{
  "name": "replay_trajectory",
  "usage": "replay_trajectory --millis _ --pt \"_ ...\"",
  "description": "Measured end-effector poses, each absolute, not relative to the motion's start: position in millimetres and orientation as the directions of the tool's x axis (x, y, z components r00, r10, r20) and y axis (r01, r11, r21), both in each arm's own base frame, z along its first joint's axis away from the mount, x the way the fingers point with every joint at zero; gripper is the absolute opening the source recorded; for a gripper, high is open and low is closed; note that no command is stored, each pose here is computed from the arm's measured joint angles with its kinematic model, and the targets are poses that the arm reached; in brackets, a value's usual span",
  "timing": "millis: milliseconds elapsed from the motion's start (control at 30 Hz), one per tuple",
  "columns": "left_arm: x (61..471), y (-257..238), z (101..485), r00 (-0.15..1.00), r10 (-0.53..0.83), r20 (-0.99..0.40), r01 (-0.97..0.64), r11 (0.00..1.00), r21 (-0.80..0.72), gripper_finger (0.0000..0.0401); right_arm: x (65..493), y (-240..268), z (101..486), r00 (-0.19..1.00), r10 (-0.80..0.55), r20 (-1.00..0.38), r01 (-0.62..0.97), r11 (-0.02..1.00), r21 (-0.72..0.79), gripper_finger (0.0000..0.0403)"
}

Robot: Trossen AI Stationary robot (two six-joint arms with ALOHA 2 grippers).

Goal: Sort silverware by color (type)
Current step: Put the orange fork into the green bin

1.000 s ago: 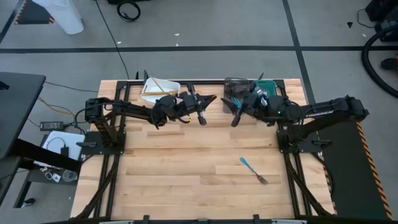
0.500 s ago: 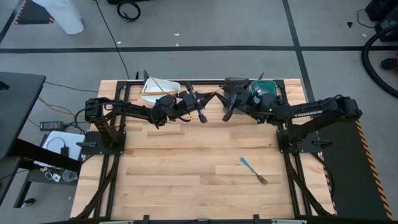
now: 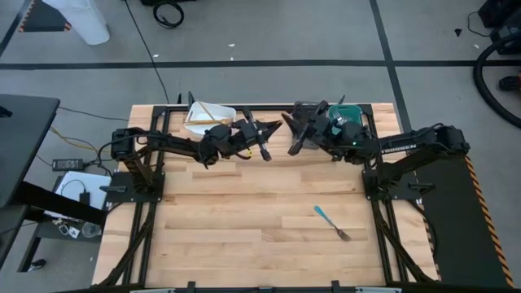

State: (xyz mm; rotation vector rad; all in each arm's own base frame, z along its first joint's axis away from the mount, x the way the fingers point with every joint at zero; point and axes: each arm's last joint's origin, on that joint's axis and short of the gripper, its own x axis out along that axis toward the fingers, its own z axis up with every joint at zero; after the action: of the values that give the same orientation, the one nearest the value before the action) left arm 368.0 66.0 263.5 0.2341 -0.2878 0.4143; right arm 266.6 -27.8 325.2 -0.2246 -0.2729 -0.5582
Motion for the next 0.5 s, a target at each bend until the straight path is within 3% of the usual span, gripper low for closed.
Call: replay_trajectory --millis 233,367,500 --pt "368.9 66.0 260.8 0.887 0.356 0.293 -0.418 0.890 0.184 0.0015 267.0 -27.5 324.4 0.814 -0.493 0.306 0.547 0.828 -0.123 0.0021" --pt "369.4 66.4 259.2 0.891 0.362 0.276 -0.419 0.888 0.189 0.0030 267.7 -27.6 322.8 0.820 -0.492 0.292 0.544 0.828 -0.134 0.0017" --pt "369.9 66.6 257.1 0.893 0.371 0.254 -0.421 0.888 0.186 0.0073 267.4 -28.8 321.9 0.805 -0.523 0.279 0.573 0.808 -0.139 0.0017"
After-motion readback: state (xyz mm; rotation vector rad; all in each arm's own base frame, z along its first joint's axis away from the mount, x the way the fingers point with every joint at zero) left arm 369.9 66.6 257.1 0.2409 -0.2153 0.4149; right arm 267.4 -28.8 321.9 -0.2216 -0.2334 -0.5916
